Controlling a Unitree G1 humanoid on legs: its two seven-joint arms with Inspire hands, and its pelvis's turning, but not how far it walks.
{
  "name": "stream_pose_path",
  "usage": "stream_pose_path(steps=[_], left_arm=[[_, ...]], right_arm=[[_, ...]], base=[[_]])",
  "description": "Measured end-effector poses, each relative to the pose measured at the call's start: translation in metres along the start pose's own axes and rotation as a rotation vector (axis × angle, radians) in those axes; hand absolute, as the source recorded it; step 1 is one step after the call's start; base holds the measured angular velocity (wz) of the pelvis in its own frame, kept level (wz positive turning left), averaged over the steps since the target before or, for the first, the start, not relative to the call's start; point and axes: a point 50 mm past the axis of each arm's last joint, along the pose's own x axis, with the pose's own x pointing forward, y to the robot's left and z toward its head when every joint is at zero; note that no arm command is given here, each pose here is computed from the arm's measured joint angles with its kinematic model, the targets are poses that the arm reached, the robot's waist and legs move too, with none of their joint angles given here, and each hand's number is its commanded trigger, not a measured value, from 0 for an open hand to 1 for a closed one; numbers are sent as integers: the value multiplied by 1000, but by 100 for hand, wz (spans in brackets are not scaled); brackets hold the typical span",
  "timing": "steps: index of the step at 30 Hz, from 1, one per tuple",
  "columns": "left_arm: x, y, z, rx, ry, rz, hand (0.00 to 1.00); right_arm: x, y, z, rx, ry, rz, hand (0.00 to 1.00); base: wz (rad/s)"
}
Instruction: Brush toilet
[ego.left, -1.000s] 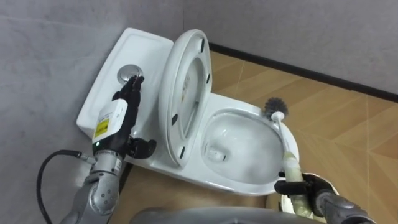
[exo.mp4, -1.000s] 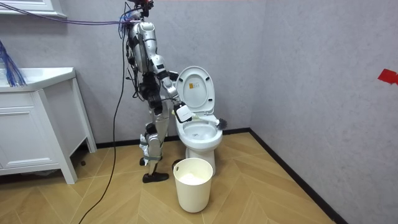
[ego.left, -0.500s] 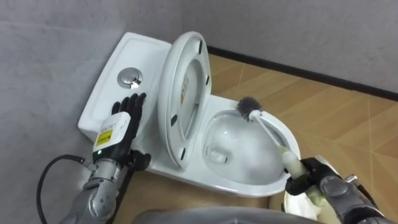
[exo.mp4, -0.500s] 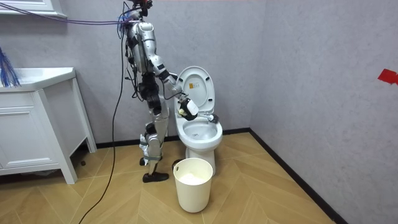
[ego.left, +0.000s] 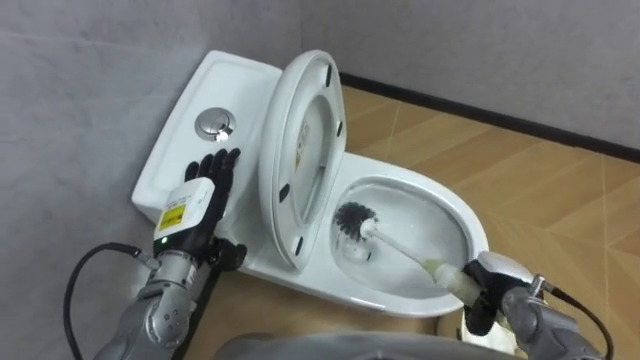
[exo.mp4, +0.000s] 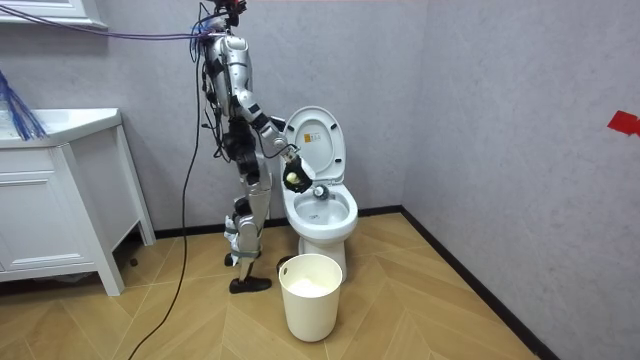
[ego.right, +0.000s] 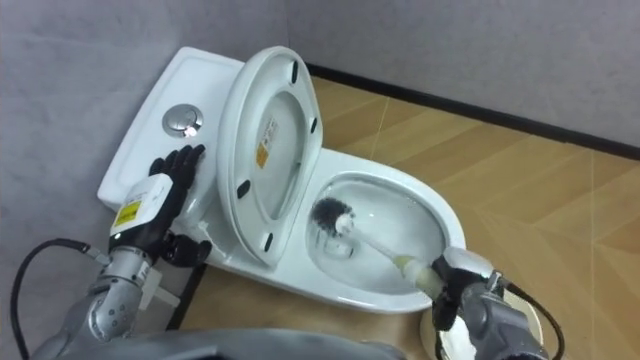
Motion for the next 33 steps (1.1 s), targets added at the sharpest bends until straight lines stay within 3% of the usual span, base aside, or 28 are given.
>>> stream_pose_path(steps=[6, 11, 17, 21, 28, 33], left_arm=[[15, 9, 9, 16, -49, 30, 0], [32, 14, 20, 37, -98, 50, 0], [61, 36, 42, 77, -202, 154, 0], [77, 57, 57, 163, -290, 242, 0], [95, 88, 76, 236, -392, 439, 0], [104, 109, 87, 254, -429, 575, 0]], right_arm=[[2, 7, -15, -68, 66, 10, 100], [5, -8, -32, -81, 131, -26, 100], [18, -60, -30, -39, 169, -126, 100], [18, -104, -32, -109, 178, -252, 100], [8, -167, -34, -219, 172, -473, 100], [2, -207, -14, -262, 148, -599, 100]], base=[[9], [20], [22], [6], [1], [-4]])
